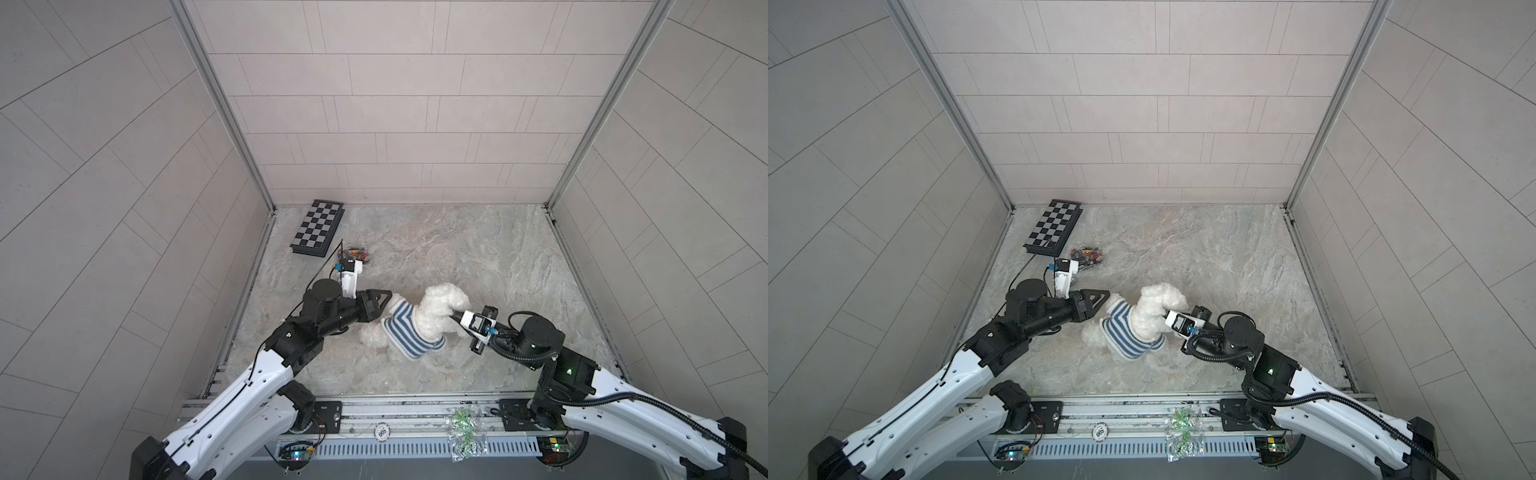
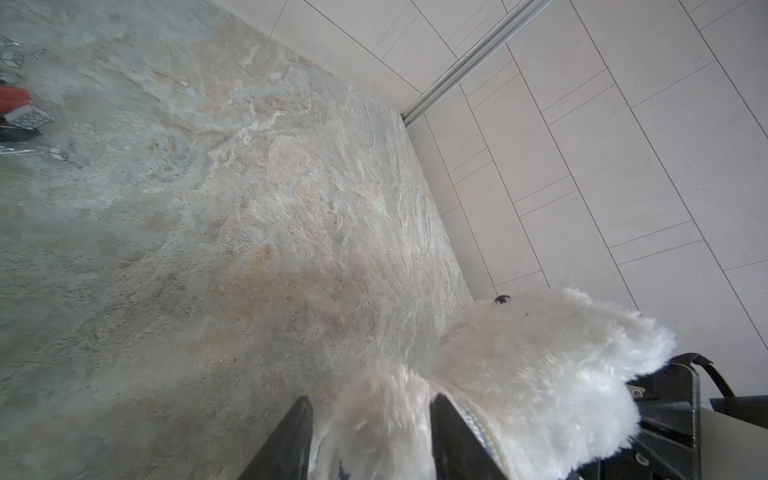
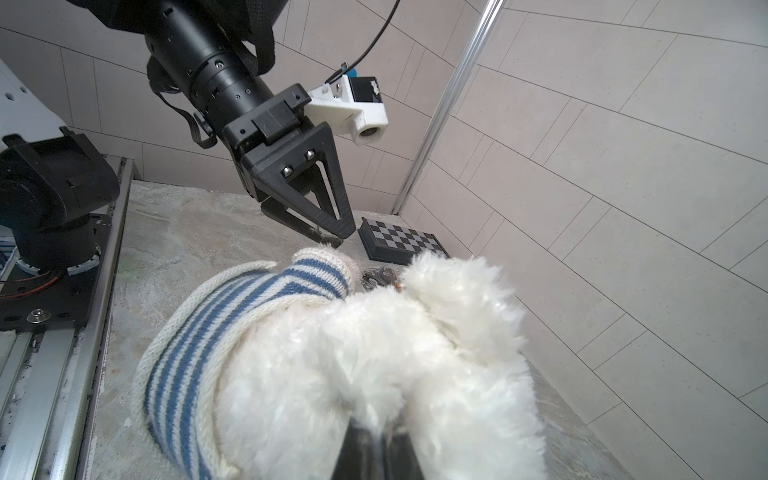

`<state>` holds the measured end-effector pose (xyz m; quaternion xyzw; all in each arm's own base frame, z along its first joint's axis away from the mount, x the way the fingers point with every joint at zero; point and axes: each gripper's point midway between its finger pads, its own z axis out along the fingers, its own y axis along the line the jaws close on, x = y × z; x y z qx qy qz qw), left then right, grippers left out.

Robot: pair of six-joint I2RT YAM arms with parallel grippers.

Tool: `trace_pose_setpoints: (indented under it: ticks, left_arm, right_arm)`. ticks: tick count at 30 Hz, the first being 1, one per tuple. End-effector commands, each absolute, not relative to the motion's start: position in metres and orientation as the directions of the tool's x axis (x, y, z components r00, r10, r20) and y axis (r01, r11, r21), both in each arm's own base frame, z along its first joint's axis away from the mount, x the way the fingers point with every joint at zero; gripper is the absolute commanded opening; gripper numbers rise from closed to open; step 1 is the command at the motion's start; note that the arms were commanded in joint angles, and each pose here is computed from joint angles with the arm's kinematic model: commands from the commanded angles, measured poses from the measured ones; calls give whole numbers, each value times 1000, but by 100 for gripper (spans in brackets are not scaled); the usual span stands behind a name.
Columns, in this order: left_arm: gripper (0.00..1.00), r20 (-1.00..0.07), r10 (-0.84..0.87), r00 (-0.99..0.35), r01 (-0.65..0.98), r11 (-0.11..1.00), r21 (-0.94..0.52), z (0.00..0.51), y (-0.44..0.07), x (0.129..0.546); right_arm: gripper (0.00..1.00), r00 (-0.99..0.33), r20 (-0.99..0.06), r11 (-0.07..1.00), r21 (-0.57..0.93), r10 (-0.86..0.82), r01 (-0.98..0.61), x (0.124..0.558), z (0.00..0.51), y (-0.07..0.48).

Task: Dress the teddy bear

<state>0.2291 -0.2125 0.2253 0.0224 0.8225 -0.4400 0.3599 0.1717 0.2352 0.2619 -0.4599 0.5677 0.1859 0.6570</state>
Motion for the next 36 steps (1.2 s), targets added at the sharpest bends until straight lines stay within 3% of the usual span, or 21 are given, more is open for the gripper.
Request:
trace_pose_setpoints:
  ticks: [1, 7, 12, 17, 21, 35, 36]
  left_arm:
    - [50, -608, -289, -739, 387, 557, -735, 235, -220, 228]
    - [45, -590, -284, -756, 372, 555, -744, 223, -221, 227]
    - [48, -571, -278, -773, 348, 567, -747, 210, -222, 228]
    - [50, -557, -283, -781, 371, 507, -778, 216, -230, 225]
    - [46, -556, -279, -783, 389, 478, -787, 220, -233, 220]
    - [0, -584, -309, -750, 419, 462, -782, 238, -229, 215]
    - [0, -596, -317, -738, 428, 463, -776, 243, -227, 215]
  right_arm:
    - [0, 353, -908, 504, -418, -224, -755, 166, 281, 237]
    - [0, 353, -908, 507, -419, -226, -753, 167, 281, 237]
    - [0, 357, -908, 506, -419, -221, -754, 166, 283, 237]
    - [0, 350, -908, 512, -418, -228, -750, 168, 282, 236]
    - [0, 343, -909, 522, -417, -238, -744, 171, 280, 237]
    - [0, 310, -907, 583, -421, -284, -695, 187, 275, 230]
    - [0, 302, -907, 596, -420, -293, -685, 189, 273, 228]
